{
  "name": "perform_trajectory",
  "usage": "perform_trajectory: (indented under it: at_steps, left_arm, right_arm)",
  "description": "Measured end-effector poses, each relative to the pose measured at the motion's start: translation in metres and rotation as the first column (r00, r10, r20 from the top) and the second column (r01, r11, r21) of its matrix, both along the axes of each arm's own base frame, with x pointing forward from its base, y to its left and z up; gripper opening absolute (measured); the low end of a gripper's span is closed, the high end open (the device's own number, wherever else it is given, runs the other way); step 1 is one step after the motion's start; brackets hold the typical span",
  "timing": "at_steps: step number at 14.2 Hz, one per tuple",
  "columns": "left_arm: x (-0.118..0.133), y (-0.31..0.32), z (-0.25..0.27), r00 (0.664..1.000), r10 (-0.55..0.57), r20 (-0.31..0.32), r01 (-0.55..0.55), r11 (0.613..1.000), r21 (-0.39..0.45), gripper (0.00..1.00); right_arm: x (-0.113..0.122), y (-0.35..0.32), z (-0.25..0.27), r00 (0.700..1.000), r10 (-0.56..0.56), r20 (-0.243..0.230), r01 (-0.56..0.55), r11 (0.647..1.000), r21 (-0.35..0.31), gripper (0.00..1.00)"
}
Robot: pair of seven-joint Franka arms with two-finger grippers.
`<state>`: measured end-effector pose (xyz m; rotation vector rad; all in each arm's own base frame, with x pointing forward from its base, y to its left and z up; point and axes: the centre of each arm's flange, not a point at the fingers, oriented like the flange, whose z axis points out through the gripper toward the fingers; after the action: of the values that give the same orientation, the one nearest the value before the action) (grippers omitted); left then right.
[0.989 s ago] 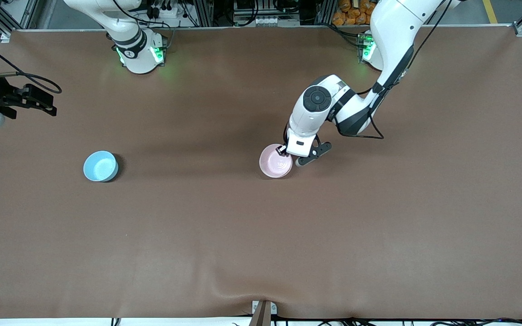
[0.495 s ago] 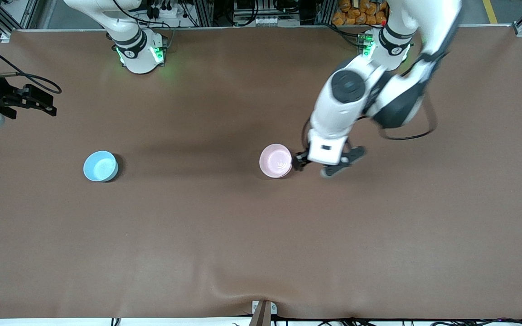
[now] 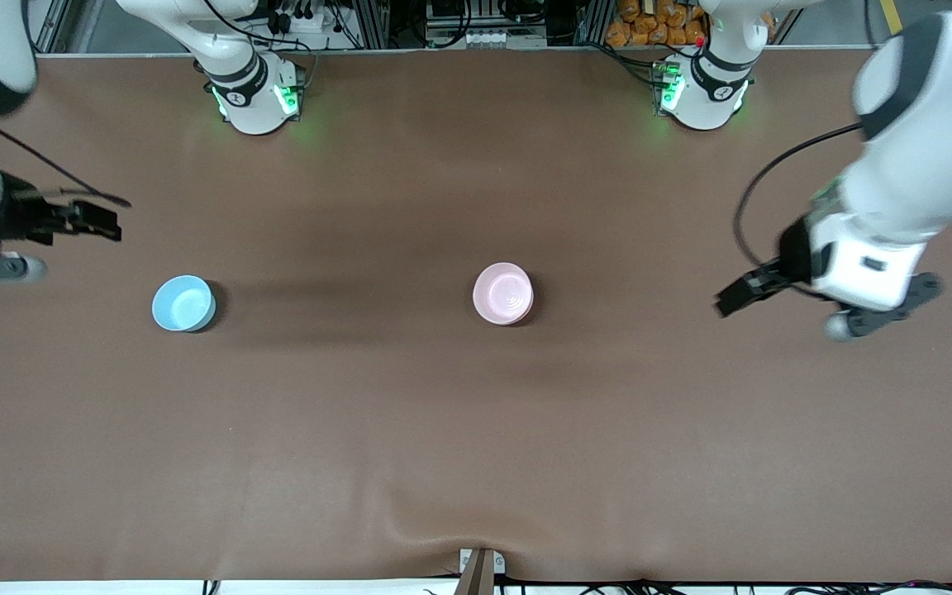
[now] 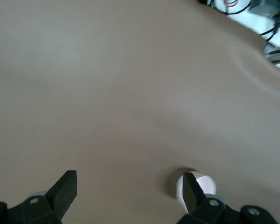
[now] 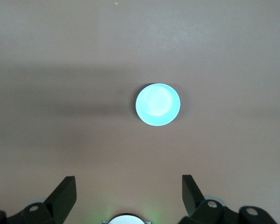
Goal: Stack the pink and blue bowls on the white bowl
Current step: 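Withdraw the left gripper while the right gripper reaches the blue bowl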
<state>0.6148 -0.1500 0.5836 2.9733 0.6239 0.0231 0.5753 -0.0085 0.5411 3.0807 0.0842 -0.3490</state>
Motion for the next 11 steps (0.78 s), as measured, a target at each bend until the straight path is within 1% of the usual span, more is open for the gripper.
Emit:
perform_trajectory:
  at_steps: [2, 3, 4, 5, 7, 9, 11]
  left_arm:
    - [-0.013, 0.008, 0.016, 0.999, -0.036, -0.014, 0.036, 0.999, 0.022, 1.00]
    - [-0.019, 0.010, 0.025, 0.999, -0.052, -0.014, 0.052, 0.998, 0.031, 1.00]
    - [-0.026, 0.013, 0.034, 0.998, -0.064, -0.011, 0.064, 0.997, 0.039, 1.00]
    - [-0.030, 0.016, 0.042, 0.998, -0.070, -0.005, 0.070, 0.997, 0.045, 1.00]
    - [-0.035, 0.024, 0.051, 0.995, -0.095, 0.004, 0.095, 0.994, 0.058, 1.00]
    - [-0.033, 0.049, 0.050, 0.990, -0.142, 0.003, 0.141, 0.987, 0.083, 1.00]
    - [-0.030, 0.078, 0.048, 0.983, -0.184, -0.002, 0.184, 0.977, 0.105, 1.00]
  right_arm:
    - [0.011, -0.013, -0.035, 0.998, -0.015, -0.058, 0.014, 1.000, -0.021, 1.00]
    - [0.018, -0.027, -0.055, 0.996, -0.036, -0.082, 0.035, 0.999, -0.021, 1.00]
    - [0.024, -0.043, -0.075, 0.994, -0.054, -0.092, 0.053, 0.998, -0.017, 1.00]
    - [0.029, -0.060, -0.096, 0.993, -0.067, -0.093, 0.066, 0.998, -0.011, 1.00]
    - [0.031, -0.086, -0.132, 0.994, -0.075, -0.083, 0.075, 0.997, 0.000, 1.00]
    - [0.027, -0.100, -0.160, 0.996, -0.065, -0.059, 0.066, 0.998, 0.010, 1.00]
    - [0.018, -0.116, -0.192, 0.999, -0.026, -0.037, 0.027, 0.999, 0.028, 1.00]
